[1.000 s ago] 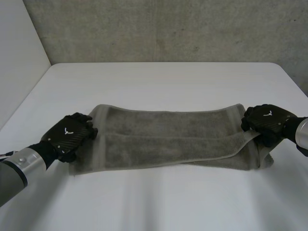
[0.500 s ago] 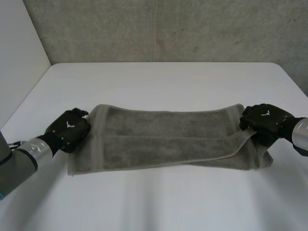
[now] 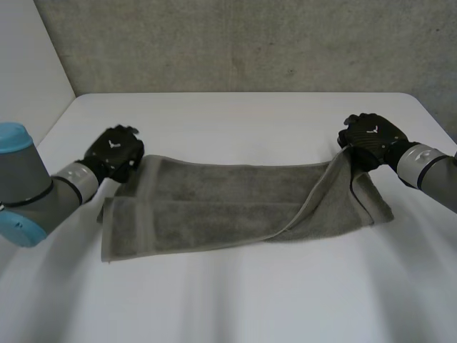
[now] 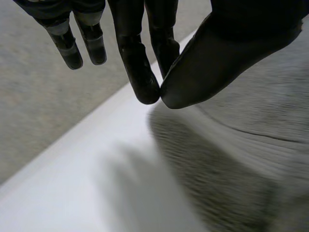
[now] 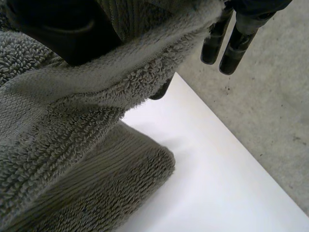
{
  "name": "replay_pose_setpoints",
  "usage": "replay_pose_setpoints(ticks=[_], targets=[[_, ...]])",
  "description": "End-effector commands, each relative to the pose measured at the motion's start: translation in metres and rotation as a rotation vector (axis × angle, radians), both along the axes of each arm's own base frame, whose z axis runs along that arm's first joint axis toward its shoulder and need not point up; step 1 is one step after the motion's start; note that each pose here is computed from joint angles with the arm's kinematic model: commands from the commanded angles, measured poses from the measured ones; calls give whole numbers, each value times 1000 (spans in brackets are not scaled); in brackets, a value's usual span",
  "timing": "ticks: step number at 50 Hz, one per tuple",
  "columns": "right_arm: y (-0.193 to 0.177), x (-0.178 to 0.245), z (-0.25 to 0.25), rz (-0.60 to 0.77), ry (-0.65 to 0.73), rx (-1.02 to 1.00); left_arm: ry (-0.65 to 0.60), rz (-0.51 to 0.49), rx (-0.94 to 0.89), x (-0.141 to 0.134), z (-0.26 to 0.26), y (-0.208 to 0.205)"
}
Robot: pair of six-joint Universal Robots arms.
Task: Fold the towel.
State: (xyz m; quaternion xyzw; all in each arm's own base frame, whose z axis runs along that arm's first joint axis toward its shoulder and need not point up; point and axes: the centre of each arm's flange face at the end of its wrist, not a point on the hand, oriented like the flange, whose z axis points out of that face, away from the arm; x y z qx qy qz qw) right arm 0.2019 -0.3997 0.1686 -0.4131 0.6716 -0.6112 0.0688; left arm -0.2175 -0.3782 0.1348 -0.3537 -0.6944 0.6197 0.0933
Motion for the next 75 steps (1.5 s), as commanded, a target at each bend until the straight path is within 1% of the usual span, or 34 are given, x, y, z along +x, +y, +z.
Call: replay_pose_setpoints(ticks=[1, 2, 3, 4, 6, 15, 18, 20, 21, 22, 23, 25, 26, 28, 29, 31, 33, 36, 44, 53, 64, 75], targets=[[-2, -6, -8, -44, 13, 23, 31, -147, 88, -3, 6, 42], [-3, -7, -11, -53, 20, 25, 41, -170, 101, 0, 10, 51], [-3, -8, -12, -57, 21, 26, 50, -172, 114, 7, 15, 57], [-3, -8, -12, -57, 21, 26, 50, -172, 114, 7, 15, 57], [-4, -9, -12, -62, 21, 30, 65, -155, 127, 21, 27, 67], [-4, -10, -15, -66, 22, 39, 73, -141, 162, 34, 36, 96], [-4, -10, -17, -68, 23, 44, 37, -149, 152, 36, 32, 105], [-3, -10, -20, -68, 24, 56, -33, -170, 117, 37, 27, 112], [-3, -10, -20, -68, 24, 56, -34, -170, 117, 37, 27, 112], [-2, -10, -21, -68, 24, 61, -76, -182, 98, 39, 24, 114], [-1, -10, -22, -67, 26, 65, -77, -182, 98, 39, 24, 114], [0, -10, -23, -67, 26, 68, -160, -199, 75, 44, 19, 118], [1, -10, -22, -66, 25, 68, -160, -200, 75, 44, 19, 118], [1, -9, -22, -64, 25, 68, -234, -209, 48, 51, 16, 117], [1, -9, -22, -64, 25, 68, -234, -209, 48, 51, 16, 117], [1, -10, -22, -66, 25, 68, -291, -234, 31, 55, 10, 117], [2, -10, -22, -64, 25, 69, -313, -247, 25, 55, 7, 117], [2, -10, -23, -64, 25, 72, -348, -248, 6, 61, 4, 113], [5, -9, -25, -61, 25, 81, -337, -254, -5, 70, 1, 109], [6, -8, -25, -58, 26, 86, -313, -261, -6, 73, -1, 107], [9, -6, -28, -51, 28, 94, -288, -303, 25, 67, -18, 107], [9, -8, -28, -58, 27, 97, -308, -321, -17, 60, -20, 100]])
